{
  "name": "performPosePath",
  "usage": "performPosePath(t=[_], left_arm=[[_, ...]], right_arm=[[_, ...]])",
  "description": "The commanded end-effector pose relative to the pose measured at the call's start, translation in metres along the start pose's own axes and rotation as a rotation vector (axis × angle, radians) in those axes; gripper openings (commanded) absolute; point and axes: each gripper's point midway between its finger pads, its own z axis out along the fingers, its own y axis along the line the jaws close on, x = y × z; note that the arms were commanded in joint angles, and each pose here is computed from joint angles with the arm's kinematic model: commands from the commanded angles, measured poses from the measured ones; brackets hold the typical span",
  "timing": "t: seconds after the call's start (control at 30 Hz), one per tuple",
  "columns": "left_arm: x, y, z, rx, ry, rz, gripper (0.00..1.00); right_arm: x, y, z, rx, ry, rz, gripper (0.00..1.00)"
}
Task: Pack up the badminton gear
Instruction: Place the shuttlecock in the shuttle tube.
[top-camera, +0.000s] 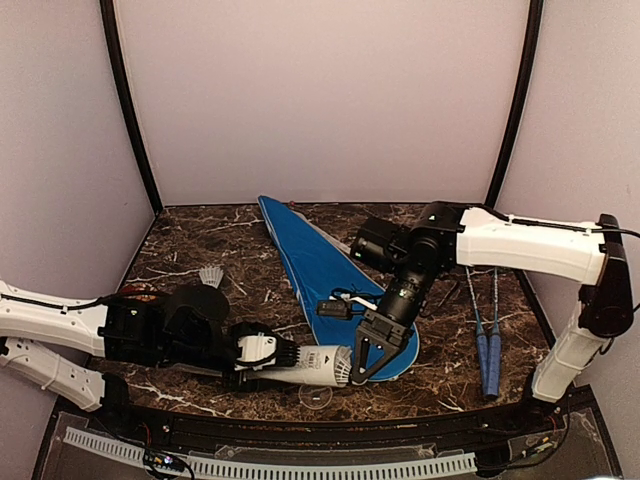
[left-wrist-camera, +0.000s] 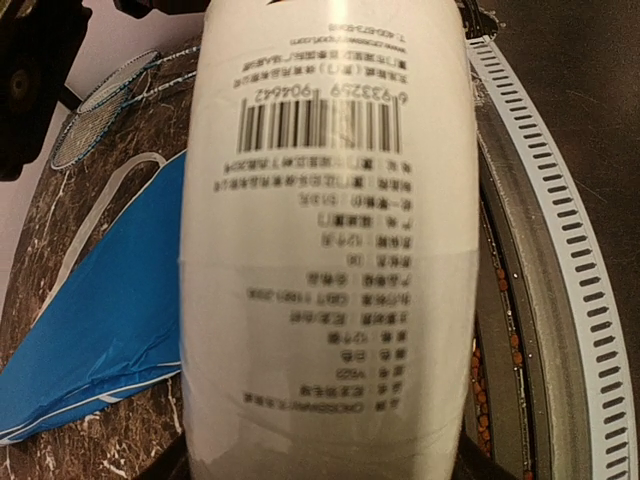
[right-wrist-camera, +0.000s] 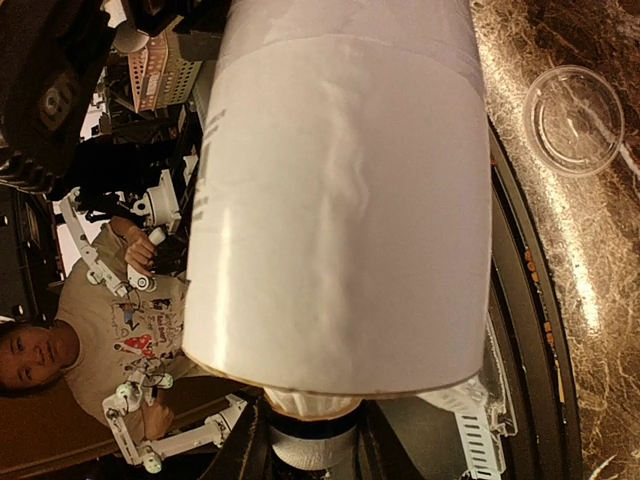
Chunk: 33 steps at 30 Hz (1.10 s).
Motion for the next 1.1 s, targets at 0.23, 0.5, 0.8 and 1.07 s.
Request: performPosePath(t=[0.23, 0.5, 0.8, 1.07], left_arm=[[-0.039, -0.001, -0.011, -0.033, -0.122, 0.076, 0.62], [-0.044, 0.000, -0.012, -0.034, -0.144, 0.079, 0.62], [-0.049, 0.012, 0.001, -0.067, -0.095, 0.062, 0.61], [-0.041, 0.010, 0.005, -0.067, -0.079, 0.058, 0.61]], right_arm=[[-0.017, -0.020, -0.001, 0.055, -0.037, -0.019, 0.12], [-0.024, -0.009, -0.006, 0.036, -0.084, -0.050, 0.16], [-0.027, 0.014, 0.013, -0.064, -0.050, -0.100, 0.14], [-0.024, 0.037, 0.003, -0.100, -0.079, -0.164, 0.13]])
